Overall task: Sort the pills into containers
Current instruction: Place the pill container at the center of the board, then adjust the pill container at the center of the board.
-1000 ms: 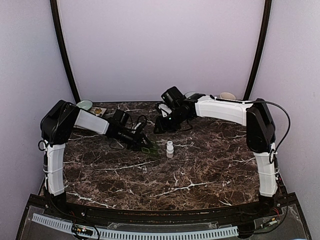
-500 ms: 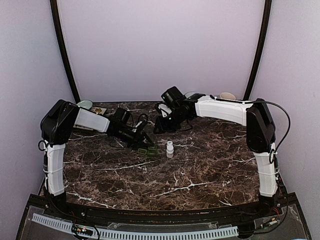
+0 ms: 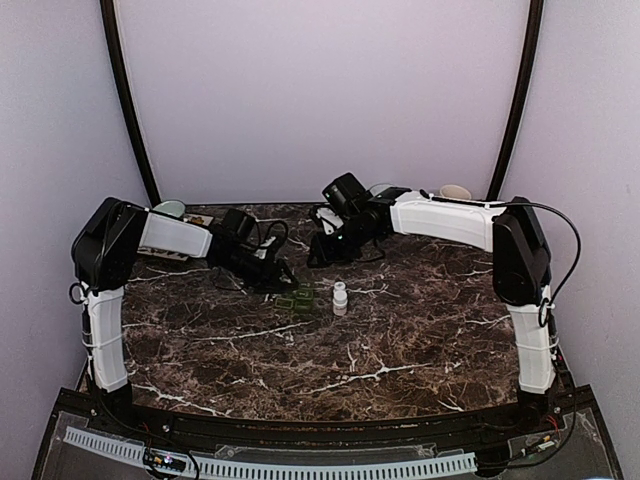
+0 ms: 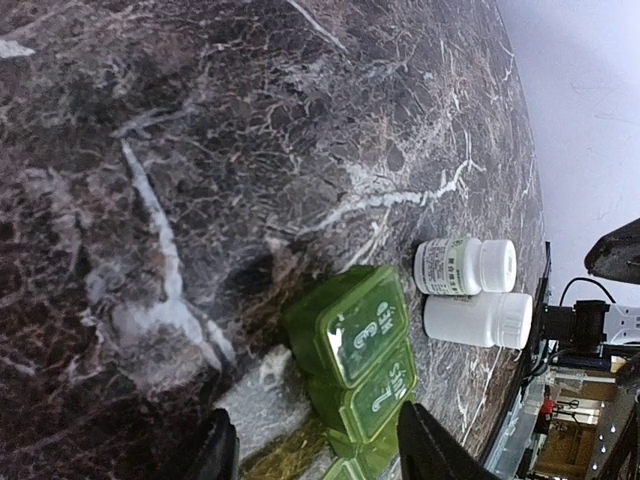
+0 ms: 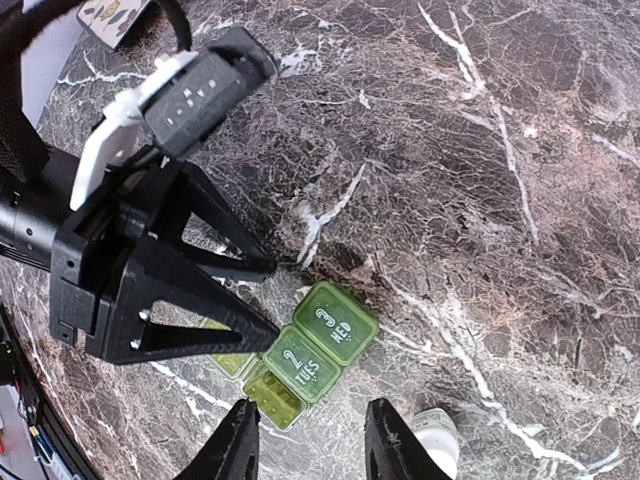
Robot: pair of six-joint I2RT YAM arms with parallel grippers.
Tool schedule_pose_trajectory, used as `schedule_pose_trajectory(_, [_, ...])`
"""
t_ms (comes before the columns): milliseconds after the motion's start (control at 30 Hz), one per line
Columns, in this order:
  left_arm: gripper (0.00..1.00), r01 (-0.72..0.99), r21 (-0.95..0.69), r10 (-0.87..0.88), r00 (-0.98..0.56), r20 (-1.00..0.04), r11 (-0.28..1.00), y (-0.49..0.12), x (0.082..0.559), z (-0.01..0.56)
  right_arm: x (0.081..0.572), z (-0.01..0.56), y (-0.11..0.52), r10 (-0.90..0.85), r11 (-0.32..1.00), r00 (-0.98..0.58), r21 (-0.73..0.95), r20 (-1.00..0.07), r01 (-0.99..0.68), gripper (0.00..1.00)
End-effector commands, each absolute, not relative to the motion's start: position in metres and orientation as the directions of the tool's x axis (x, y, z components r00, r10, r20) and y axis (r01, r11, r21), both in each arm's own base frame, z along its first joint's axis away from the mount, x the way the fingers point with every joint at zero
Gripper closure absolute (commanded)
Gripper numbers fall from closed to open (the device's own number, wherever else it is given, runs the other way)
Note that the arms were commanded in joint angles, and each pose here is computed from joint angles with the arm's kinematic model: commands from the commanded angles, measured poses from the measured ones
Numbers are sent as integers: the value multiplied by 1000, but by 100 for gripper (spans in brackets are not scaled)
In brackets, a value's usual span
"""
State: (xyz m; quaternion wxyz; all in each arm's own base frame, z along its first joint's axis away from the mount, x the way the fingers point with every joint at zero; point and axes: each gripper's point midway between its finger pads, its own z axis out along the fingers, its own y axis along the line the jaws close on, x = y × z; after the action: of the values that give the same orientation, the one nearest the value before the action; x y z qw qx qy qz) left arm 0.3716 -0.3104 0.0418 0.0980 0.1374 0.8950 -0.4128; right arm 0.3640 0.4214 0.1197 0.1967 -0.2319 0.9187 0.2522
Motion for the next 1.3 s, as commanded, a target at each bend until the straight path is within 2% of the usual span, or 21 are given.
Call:
schedule_pose_trajectory(0, [46,366,-655,153,-920,-360,661,-299,381,68,370,130,417,-322,769,-796,349,-513,-535,64])
schedule_pose_trajectory(200, [56,375,-621,140,-909,-393,689,-294,387,78,373,131,408,-322,793,-786,304,-528,-528,64])
schedule_pose_trajectory(467, [57,362,-567,76,-883,-464,740,-280,392,112,371,134,381,-355,832,-769,195,-532,-519,64])
schedule_pose_trajectory(700, [59,367,-552,49,-861,-506,749,-275,376,130,363,137,358,-367,857,-764,127,-530,-500,64])
schedule_pose_trajectory(900, [66,380,-541,94,-871,-481,750,-284,370,116,358,138,348,-390,867,-759,71,-521,-494,64])
schedule_pose_trajectory(1267, [83,359,-471,160,-898,-410,806,-288,391,71,353,135,331,-386,886,-769,26,-510,-462,64])
